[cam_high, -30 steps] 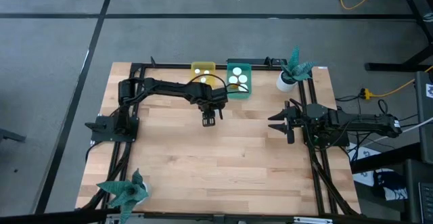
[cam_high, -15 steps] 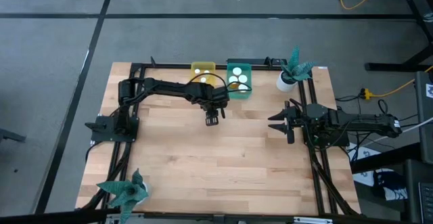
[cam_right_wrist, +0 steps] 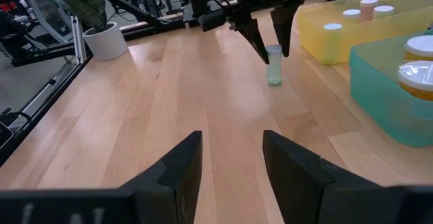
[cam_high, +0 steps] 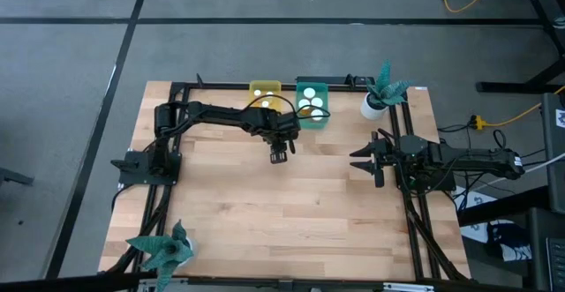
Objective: Pick and place medicine bottles into bin by pill shape (circle, oval)
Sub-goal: Put the green tablet bottle into the yellow bin
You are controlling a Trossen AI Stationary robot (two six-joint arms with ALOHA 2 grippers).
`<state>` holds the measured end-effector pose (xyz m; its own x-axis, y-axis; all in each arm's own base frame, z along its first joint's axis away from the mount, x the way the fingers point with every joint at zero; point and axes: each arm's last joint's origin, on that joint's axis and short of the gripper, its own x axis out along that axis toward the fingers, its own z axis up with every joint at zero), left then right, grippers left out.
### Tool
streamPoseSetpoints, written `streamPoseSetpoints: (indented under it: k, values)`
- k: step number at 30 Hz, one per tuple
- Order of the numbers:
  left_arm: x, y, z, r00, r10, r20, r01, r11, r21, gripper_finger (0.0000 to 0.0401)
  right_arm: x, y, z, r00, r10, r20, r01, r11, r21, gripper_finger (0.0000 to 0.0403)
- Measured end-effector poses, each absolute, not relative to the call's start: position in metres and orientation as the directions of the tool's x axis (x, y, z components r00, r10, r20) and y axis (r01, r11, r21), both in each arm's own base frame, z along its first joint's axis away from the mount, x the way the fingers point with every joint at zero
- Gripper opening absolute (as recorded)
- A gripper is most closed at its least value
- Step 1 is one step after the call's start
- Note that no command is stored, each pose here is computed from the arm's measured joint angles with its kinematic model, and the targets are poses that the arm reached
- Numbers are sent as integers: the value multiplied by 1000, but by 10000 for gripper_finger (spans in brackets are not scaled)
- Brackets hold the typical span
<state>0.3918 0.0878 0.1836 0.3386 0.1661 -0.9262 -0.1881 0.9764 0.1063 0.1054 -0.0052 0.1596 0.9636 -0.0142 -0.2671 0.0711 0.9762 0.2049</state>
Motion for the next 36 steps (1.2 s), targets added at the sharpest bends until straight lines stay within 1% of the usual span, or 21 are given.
streamPoseSetpoints:
  k: [11,15,17,19,24,28,30,32,36]
  values:
    - [392,88,188,327,164,-931,-192,976,104,111,105,-5,160,964,-14,-267,71,976,205,158]
    - [393,88,218,338,175,-925,-180,977,119,111,105,-5,160,964,-14,-267,71,976,205,158]
    - [388,91,235,313,200,-929,-170,974,152,110,105,-5,160,963,-14,-267,72,976,205,158]
    - [382,96,251,312,216,-925,-174,970,167,111,105,-5,160,964,-14,-267,71,976,205,158]
    - [353,120,285,315,222,-923,-224,962,155,110,105,-5,160,963,-14,-267,71,976,205,158]
    - [330,144,303,322,256,-911,-312,938,154,110,105,-5,160,964,-14,-267,71,976,205,158]
    - [323,157,305,329,259,-908,-348,927,138,110,105,-5,160,964,-15,-267,71,976,205,158]
    - [319,168,300,340,238,-910,-369,924,103,110,105,-5,160,963,-14,-267,72,976,205,158]
    - [312,182,271,349,189,-918,-384,922,44,110,105,-5,160,964,-14,-267,71,976,205,158]
